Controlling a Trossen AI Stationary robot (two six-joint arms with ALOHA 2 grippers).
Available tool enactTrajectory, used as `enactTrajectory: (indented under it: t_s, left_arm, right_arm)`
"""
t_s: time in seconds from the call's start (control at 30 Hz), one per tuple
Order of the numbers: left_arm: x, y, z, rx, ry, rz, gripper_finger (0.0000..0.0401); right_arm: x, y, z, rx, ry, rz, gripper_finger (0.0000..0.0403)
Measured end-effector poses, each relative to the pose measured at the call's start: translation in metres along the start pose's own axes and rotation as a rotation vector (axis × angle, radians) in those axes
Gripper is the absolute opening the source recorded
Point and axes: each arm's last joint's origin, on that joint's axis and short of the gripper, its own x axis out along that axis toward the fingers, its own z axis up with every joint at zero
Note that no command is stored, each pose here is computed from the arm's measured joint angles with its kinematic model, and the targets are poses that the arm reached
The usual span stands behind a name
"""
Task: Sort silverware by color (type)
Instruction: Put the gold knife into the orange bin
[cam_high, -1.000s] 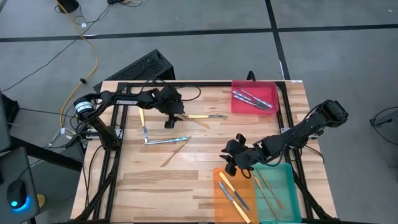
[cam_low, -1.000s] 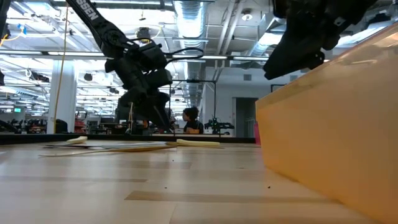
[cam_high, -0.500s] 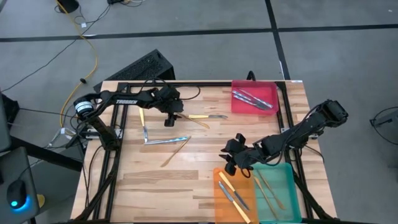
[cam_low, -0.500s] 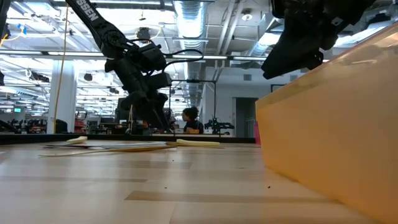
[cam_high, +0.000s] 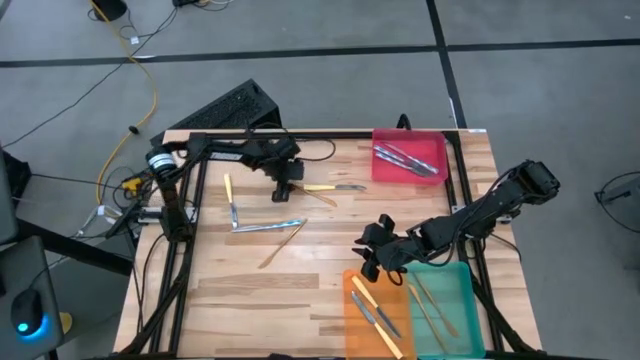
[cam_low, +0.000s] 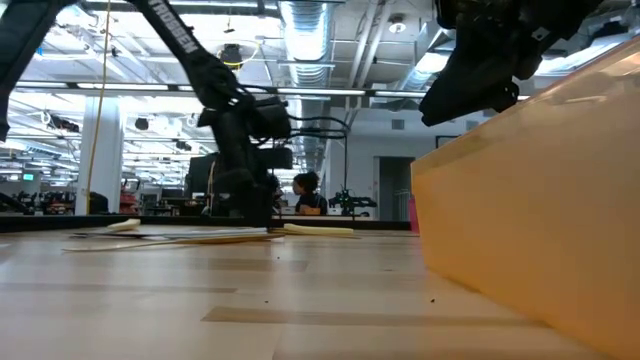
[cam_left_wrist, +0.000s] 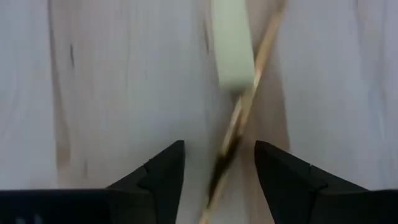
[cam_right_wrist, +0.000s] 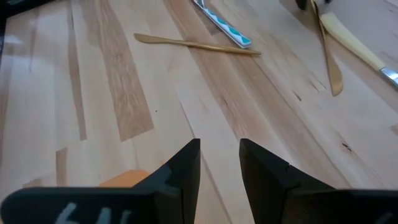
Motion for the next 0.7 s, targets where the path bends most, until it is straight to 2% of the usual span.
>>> enactTrajectory:
  t_s: [0.23,0.43,0.57,0.7]
  left_arm:
    - [0.018,0.003,0.012,0.038,0.104,-0.067,0.0168]
    - [0.022,-0.007,0.015,0.089,0.158,-0.044,0.0089]
    - [0.023,-0.011,0.019,0.067,0.156,-0.027,0.0032]
    - [0.025,-0.019,0.023,0.076,0.188,0.019,0.001]
  right_arm:
    - [0.0,0.0,-0.001,-0.006,0.008,-0.002,0.0136]
    - [0.0,0.0,-0.001,-0.006,0.009,-0.003,0.0136]
    - [0.0,0.0,-0.001,-0.006,0.008,-0.002,0.0136]
    - [0.0,0.0,-0.001,0.001,0.008,-0.002,0.0136]
